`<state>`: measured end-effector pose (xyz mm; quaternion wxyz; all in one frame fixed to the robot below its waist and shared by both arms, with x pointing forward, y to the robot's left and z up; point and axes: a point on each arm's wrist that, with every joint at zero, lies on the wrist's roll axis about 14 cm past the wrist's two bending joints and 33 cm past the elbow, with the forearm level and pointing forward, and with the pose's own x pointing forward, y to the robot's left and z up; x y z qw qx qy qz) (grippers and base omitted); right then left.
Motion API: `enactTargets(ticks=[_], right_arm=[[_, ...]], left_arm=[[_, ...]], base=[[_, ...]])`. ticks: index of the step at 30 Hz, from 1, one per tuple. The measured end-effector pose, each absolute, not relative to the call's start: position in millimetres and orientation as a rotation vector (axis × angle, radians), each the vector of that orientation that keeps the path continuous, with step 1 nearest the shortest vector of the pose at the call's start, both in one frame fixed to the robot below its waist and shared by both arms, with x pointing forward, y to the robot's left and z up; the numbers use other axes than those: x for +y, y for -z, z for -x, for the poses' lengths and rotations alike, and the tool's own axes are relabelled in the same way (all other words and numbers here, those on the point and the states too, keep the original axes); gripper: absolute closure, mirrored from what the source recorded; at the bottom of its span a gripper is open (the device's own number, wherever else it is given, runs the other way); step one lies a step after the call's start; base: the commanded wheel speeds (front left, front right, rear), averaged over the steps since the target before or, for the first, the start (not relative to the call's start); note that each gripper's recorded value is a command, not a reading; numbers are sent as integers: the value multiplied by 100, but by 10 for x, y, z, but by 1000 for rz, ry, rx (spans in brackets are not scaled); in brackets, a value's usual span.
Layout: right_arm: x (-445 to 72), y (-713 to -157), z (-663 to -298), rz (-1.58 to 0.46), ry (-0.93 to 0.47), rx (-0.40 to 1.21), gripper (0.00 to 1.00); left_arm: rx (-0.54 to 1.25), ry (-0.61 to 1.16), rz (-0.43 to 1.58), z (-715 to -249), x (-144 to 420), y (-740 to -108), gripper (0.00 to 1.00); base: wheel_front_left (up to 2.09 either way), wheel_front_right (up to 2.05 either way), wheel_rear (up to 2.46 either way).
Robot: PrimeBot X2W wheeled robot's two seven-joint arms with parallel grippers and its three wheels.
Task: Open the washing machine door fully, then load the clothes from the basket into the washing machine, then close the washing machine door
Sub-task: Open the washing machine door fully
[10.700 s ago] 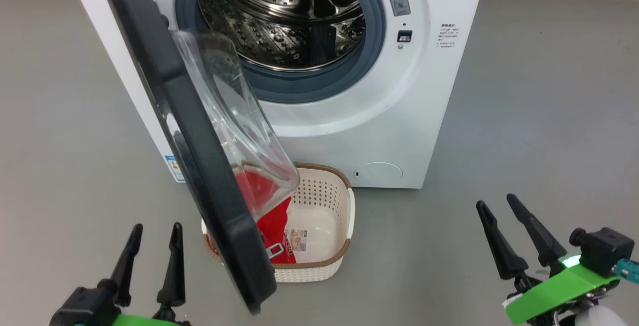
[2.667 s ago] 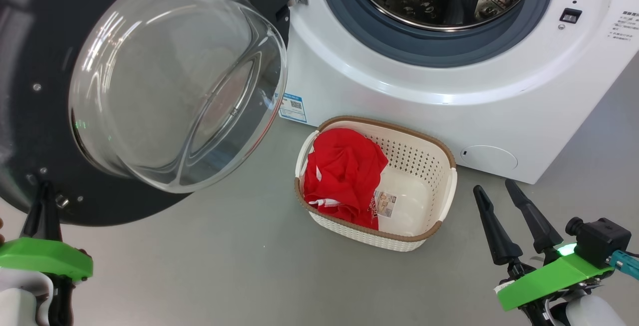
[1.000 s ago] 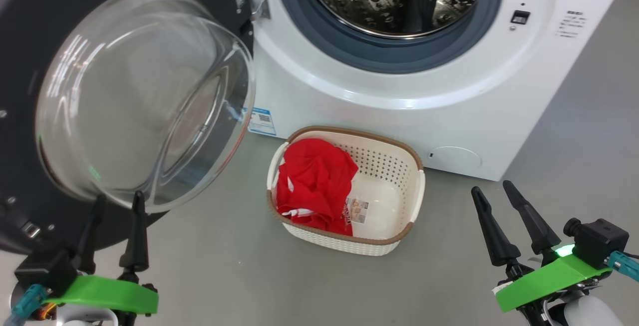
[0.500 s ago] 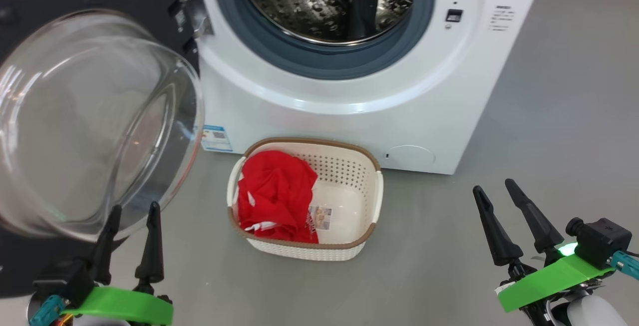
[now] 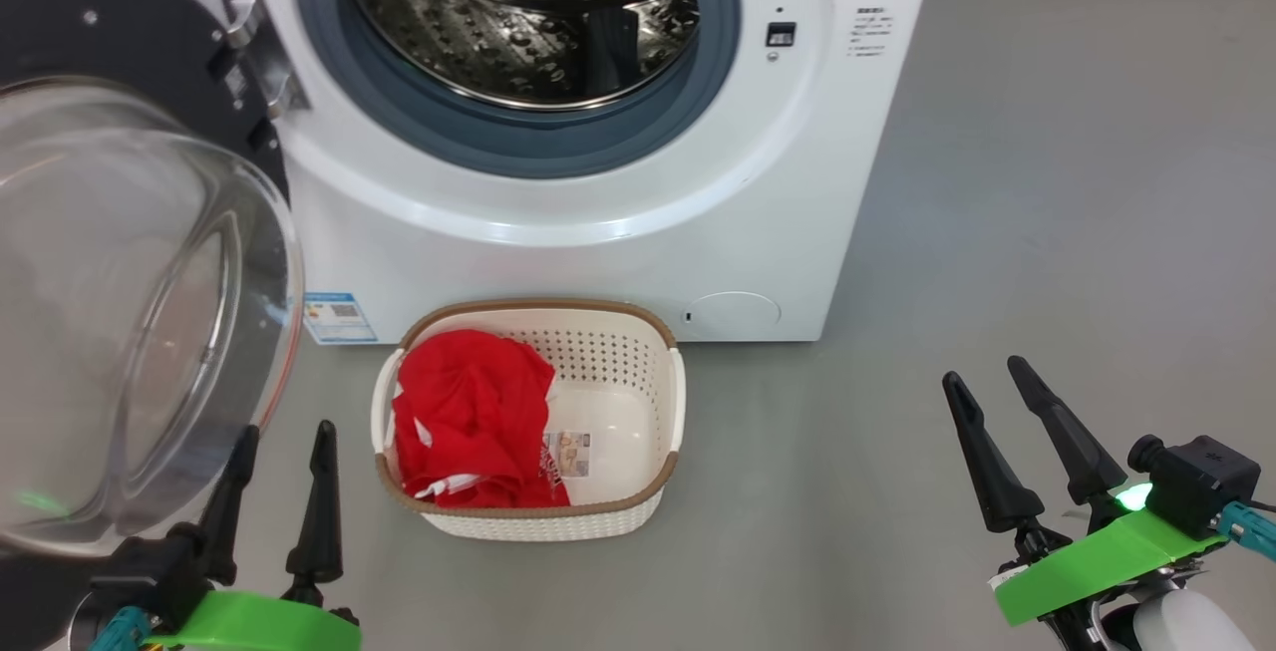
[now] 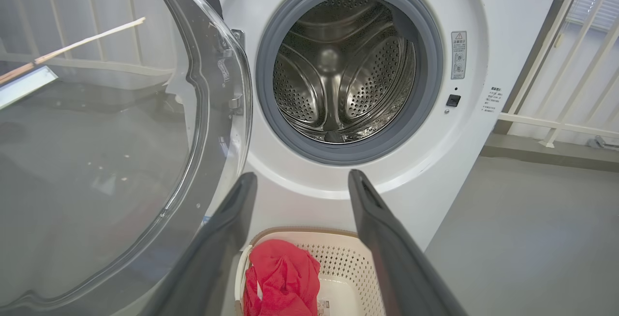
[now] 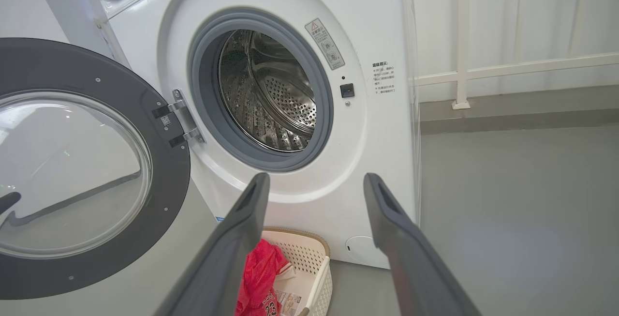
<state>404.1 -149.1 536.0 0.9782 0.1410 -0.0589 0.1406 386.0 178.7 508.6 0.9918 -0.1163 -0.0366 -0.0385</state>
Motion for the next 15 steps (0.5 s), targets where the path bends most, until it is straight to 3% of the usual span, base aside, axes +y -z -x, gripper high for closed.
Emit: enactTargets(ticks=[15], right_arm=[[-1769,-5408,-3895,-249,-218,-137,0]], left_arm=[[-47,151,262,-3868,1511,-5011,0]], base=[[0,0,0]])
